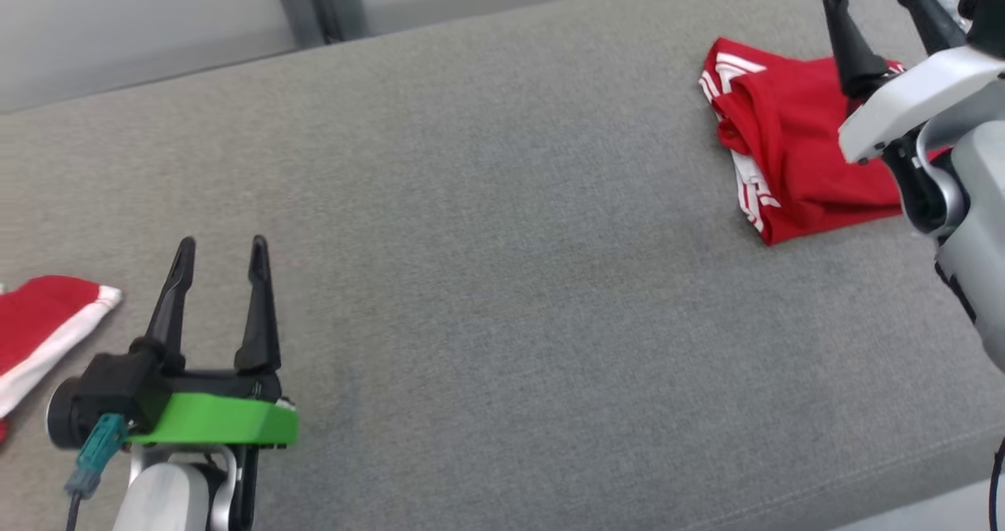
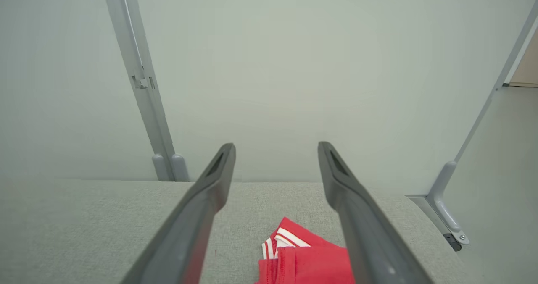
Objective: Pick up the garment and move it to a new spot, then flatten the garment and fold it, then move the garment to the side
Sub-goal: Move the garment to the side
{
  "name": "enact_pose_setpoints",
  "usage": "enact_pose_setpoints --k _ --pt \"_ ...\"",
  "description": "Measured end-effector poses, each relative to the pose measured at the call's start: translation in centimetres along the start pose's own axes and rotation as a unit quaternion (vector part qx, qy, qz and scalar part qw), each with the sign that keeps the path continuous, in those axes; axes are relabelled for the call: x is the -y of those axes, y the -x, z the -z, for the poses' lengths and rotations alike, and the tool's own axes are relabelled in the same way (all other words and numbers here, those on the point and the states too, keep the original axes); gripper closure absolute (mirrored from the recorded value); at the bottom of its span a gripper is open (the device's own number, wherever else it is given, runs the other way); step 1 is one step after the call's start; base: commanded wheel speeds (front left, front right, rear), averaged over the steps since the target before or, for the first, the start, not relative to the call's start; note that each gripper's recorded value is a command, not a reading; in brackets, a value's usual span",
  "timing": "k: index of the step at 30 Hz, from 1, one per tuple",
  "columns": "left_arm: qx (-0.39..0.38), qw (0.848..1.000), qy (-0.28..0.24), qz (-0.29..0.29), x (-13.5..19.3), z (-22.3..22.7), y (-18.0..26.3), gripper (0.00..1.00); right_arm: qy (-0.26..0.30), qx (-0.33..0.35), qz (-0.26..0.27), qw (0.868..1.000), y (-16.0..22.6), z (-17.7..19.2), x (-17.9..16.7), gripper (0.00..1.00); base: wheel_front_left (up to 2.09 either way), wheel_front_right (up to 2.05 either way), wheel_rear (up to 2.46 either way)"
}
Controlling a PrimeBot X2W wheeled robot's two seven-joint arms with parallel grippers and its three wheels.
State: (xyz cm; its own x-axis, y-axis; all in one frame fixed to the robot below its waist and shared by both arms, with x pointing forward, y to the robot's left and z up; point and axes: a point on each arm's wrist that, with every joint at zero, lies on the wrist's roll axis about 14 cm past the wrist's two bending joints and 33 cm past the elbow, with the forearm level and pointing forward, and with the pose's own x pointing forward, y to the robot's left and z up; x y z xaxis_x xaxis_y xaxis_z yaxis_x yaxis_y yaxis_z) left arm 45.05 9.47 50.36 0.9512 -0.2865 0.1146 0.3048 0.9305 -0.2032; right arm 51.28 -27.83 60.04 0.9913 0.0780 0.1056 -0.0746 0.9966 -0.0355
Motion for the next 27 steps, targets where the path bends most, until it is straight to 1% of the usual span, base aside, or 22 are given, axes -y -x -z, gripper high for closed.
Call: enact_pose_setpoints --k 3,8,17,20,27 --pt "0.009 1.0 -0.007 -0.025 -1.3 -1.2 1.5 0.0 -0.005 0.014 -0.025 1.0 0.4 -0.4 -2.1 0.0 0.0 0.0 0.0" --pt "0.03 0.996 -0.008 -0.08 -3.6 -3.1 3.9 0.0 -0.041 0.029 -0.056 0.997 1.5 0.1 -5.6 0.0 0.0 0.0 0.0" --pt "0.046 0.988 -0.014 -0.145 -6.3 -4.8 9.0 0.0 -0.089 0.031 -0.099 0.991 5.4 2.0 -11.5 0.0 0.0 0.0 0.0" --pt "0.055 0.986 -0.015 -0.158 -6.8 -5.4 10.2 0.0 -0.098 0.02 -0.104 0.99 6.8 3.2 -12.7 0.0 0.0 0.0 0.0" --pt "0.062 0.982 -0.008 -0.176 -7.2 -5.8 12.1 0.0 -0.101 0.029 -0.114 0.988 8.6 3.3 -14.8 0.0 0.0 0.0 0.0"
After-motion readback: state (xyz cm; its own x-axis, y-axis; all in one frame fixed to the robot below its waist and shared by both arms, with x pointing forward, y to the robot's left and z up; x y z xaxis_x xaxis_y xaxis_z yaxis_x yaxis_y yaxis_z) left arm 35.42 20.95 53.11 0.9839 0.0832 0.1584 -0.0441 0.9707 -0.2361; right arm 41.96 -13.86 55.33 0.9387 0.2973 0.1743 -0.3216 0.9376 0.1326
